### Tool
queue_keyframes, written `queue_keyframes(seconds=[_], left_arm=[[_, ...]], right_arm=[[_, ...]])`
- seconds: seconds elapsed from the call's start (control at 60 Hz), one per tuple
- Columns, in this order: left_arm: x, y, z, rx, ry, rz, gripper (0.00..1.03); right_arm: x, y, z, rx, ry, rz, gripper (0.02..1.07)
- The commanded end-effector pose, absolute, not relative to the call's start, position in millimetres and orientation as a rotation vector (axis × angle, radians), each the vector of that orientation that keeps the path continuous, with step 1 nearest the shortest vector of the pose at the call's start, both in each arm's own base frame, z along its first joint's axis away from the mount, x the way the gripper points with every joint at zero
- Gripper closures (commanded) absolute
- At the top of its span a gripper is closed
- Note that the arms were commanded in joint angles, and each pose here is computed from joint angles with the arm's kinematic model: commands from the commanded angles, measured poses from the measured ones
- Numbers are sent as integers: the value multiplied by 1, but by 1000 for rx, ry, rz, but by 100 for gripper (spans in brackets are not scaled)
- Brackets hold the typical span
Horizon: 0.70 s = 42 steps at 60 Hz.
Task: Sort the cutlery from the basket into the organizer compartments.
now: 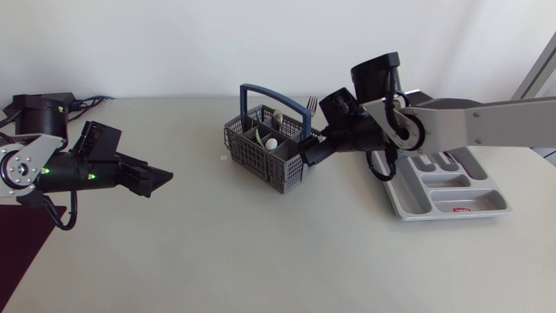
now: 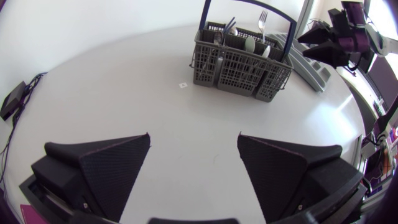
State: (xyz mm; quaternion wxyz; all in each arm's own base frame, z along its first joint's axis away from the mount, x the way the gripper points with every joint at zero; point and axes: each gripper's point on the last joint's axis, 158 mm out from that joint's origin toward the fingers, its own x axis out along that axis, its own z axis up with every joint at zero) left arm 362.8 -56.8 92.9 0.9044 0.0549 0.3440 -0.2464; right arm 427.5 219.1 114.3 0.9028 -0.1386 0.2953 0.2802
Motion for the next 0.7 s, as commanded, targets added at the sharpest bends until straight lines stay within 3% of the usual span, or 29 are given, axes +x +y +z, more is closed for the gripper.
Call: queue_keyframes(seconds=[0.0, 0.117, 0.267, 0.317, 0.467, 0.683], left_arm=[[374, -57, 106, 134, 662, -529, 6], [373, -61, 106, 135, 653, -544, 6], [373, -64, 107, 130, 646, -560, 8], [372, -65, 107, 123, 644, -565, 10], [372, -67, 109, 113, 632, -577, 11], [368, -72, 105, 103, 642, -595, 11]], right_arm=[[450, 225, 112, -308, 591, 575, 17], [466, 232, 113, -320, 549, 578, 39], [472, 243, 108, -348, 507, 599, 81], [471, 244, 105, -352, 507, 607, 88], [462, 246, 104, -363, 502, 622, 101], [426, 236, 104, -367, 519, 647, 101]])
